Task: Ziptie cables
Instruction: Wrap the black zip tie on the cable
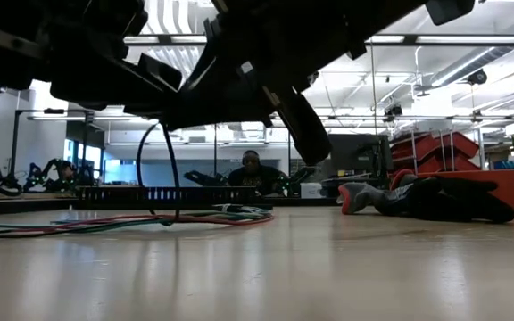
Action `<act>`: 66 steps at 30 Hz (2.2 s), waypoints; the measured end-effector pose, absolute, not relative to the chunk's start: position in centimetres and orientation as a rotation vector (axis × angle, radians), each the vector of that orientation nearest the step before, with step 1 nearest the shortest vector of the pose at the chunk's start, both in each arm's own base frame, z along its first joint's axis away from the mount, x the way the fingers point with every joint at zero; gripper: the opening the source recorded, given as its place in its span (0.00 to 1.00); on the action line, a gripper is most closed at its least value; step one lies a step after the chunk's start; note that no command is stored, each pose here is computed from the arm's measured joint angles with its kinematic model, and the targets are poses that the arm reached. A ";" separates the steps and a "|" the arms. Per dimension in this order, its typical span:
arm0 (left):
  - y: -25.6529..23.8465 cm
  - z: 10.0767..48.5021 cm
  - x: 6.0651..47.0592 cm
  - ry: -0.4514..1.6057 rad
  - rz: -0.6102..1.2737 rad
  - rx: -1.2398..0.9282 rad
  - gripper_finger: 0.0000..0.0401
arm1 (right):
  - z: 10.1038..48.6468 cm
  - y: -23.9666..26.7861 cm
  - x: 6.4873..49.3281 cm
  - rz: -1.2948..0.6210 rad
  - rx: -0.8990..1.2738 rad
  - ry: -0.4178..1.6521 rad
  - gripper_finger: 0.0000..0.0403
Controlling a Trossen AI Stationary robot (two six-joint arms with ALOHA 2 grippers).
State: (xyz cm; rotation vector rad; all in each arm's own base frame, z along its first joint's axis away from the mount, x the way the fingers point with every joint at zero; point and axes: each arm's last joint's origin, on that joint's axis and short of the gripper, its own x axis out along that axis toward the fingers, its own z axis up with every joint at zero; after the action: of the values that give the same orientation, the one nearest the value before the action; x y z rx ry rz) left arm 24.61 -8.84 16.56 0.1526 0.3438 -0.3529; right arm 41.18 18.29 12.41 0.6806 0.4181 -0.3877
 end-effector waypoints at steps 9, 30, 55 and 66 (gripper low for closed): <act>-9.0 15.0 24.9 0.386 -0.427 0.275 0.27 | 12.3 18.3 41.1 -0.395 0.743 0.421 0.00; -9.4 14.7 25.9 0.381 -0.443 0.352 0.16 | 12.1 18.2 41.0 -0.411 0.804 0.450 0.00; -9.6 14.4 26.4 0.398 -0.436 0.318 0.00 | 12.0 18.6 40.7 -0.415 0.817 0.457 0.00; -9.2 15.3 25.6 0.424 -0.425 0.322 0.00 | 12.0 19.4 40.3 -0.415 0.846 0.448 0.00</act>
State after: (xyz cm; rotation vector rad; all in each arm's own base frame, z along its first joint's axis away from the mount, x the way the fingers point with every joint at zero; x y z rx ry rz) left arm 25.61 -9.21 15.27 0.3222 0.4235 -0.4249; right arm 40.34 19.37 12.04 0.8460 0.4481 -0.4153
